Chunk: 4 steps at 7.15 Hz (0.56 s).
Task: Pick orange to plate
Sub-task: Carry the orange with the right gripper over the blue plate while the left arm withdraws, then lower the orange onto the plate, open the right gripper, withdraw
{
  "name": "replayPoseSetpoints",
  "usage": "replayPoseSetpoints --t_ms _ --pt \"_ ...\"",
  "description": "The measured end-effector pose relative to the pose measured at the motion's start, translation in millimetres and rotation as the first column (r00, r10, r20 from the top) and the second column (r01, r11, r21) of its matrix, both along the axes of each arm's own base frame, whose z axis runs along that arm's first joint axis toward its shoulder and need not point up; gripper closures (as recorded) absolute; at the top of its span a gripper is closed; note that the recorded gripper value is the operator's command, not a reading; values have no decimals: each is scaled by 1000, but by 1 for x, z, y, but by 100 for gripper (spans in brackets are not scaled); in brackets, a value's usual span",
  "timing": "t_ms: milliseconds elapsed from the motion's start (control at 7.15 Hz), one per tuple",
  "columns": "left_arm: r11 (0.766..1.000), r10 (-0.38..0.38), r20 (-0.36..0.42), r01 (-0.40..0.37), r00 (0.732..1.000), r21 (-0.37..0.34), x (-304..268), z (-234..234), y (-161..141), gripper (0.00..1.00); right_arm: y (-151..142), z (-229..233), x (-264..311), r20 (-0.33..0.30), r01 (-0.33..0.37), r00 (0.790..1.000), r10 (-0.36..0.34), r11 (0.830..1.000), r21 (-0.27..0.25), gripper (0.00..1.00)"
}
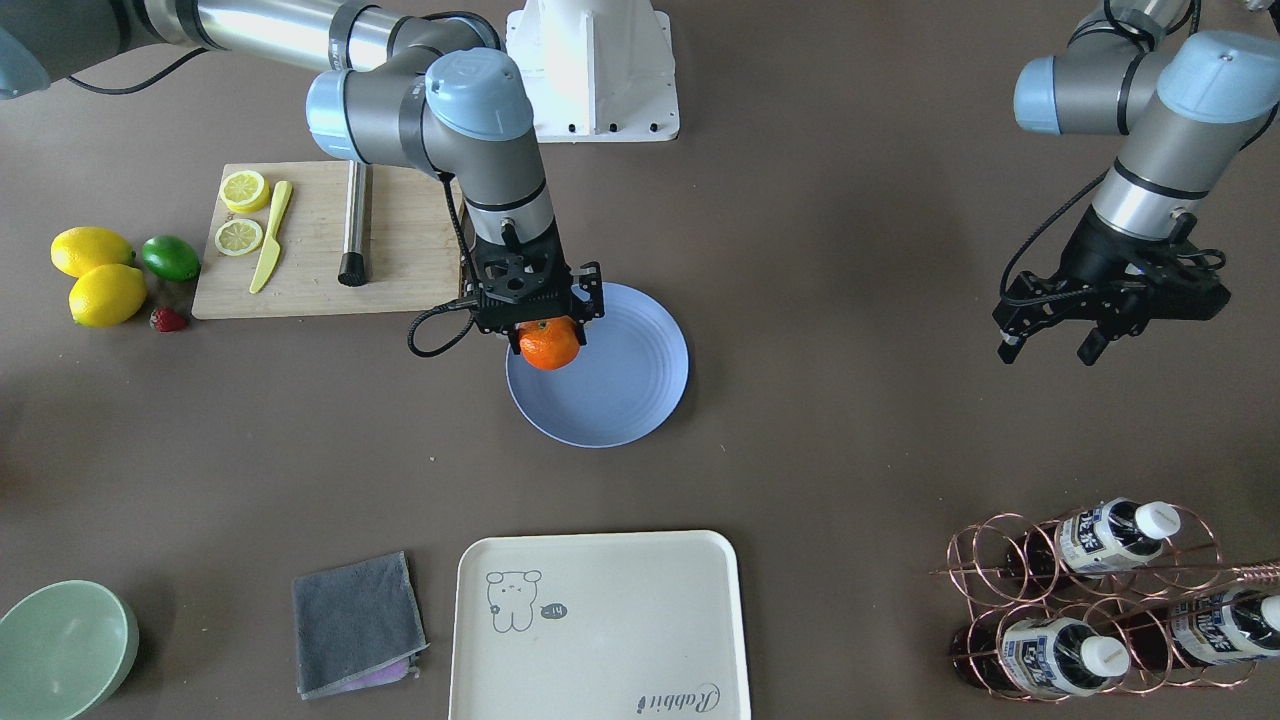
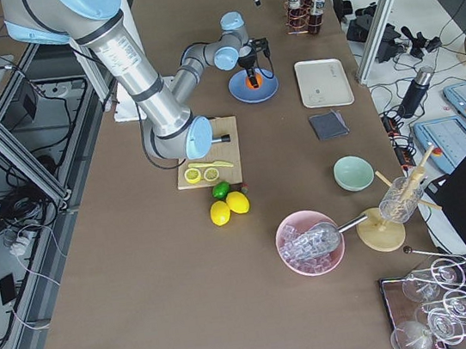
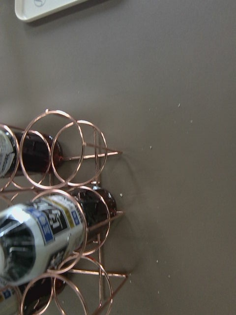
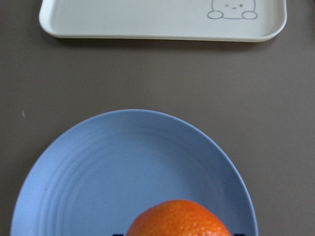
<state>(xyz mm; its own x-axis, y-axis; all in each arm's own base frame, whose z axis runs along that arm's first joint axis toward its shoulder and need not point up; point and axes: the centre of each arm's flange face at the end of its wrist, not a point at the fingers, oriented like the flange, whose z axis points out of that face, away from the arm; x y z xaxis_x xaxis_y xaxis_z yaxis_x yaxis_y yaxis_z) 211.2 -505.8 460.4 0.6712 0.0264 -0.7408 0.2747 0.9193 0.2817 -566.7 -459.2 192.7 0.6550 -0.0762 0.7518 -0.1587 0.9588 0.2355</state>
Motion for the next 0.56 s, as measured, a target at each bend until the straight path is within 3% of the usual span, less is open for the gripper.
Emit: replayPoseSetpoints --t_ms 420,559 --pt "1000 20 54 -21 998 20 -28 38 8 2 7 -4 -43 -39 -13 999 13 1000 15 100" --pt "1000 21 58 -22 998 18 -29 41 8 2 4 0 -51 -55 -21 998 22 1000 21 89"
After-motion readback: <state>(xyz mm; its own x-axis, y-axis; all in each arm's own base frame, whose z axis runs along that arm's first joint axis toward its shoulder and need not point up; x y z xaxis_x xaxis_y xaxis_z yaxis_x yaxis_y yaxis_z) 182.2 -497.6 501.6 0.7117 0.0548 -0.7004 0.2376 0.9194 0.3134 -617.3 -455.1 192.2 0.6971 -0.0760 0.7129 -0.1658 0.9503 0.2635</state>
